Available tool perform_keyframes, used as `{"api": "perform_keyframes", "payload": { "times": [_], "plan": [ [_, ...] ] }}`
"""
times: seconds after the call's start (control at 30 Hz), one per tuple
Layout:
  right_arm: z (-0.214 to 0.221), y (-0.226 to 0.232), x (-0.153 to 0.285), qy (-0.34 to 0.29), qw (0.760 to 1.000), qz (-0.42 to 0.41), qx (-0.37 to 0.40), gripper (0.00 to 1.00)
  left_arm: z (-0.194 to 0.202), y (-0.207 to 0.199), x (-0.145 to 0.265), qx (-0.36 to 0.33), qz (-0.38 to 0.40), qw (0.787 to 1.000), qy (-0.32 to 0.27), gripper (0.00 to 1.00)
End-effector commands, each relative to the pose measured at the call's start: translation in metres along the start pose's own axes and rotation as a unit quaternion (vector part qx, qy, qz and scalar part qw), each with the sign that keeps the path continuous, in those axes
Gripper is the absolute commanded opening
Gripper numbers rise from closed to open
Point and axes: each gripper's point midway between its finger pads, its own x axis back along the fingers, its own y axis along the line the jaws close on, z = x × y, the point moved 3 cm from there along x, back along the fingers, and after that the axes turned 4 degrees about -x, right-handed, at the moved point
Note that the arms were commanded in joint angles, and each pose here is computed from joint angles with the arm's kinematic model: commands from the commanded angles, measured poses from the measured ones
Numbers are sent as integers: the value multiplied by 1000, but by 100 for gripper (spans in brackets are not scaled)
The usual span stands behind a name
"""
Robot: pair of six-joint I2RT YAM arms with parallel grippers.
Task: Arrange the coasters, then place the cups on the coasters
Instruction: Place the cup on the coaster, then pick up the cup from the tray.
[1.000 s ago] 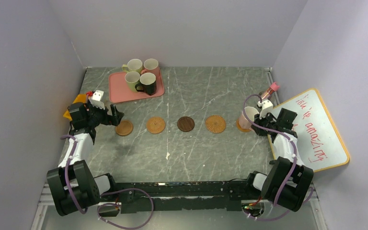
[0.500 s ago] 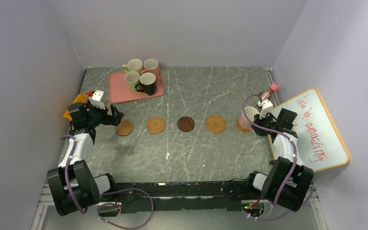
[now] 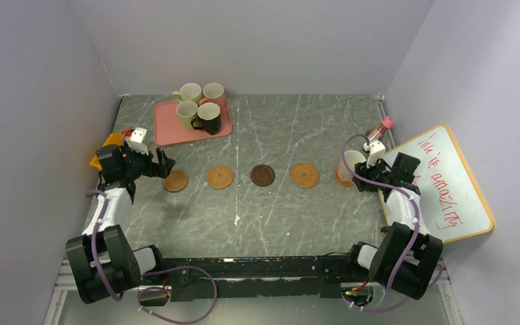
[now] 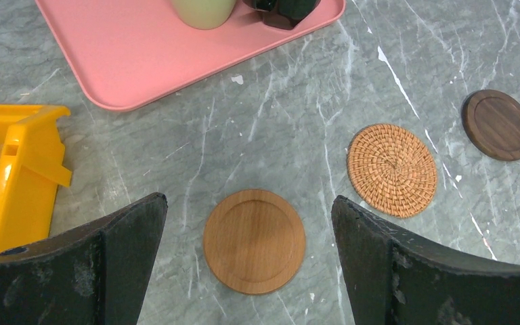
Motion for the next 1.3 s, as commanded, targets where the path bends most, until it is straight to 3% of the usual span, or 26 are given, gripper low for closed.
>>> {"api": "perform_keyframes", "payload": {
  "times": [0.0, 0.13, 0.23, 0.3, 0.6, 0.83, 1.03, 1.27],
  "plan": [
    [-17, -2, 7, -26, 999, 1, 39, 55, -9, 0, 0, -11, 11, 1000, -14, 96],
    [-21, -2, 14, -20, 998, 5, 55, 69, -9, 0, 0, -11, 10, 1000, -14, 96],
    [-25, -2, 21, -15, 998, 10, 67, 90, -9, 0, 0, -11, 10, 1000, -15, 96],
    [-30, -3, 27, -15, 997, 16, 73, 99, -9, 0, 0, -10, 9, 1000, -13, 96],
    [-84, -8, 59, -44, 995, 27, 86, 100, -10, 3, 1, -12, -3, 1000, -14, 96],
    [-140, 12, 65, -71, 995, -16, 72, 100, -15, 4, 3, -14, -8, 1000, -15, 96],
    [-178, 73, 27, -53, 992, -44, 102, 100, -29, 5, -2, -28, -15, 999, -9, 96],
    [-221, 154, 3, -51, 982, -128, 130, 100, -56, -5, -29, -98, -52, 994, 9, 96]
  ]
}}
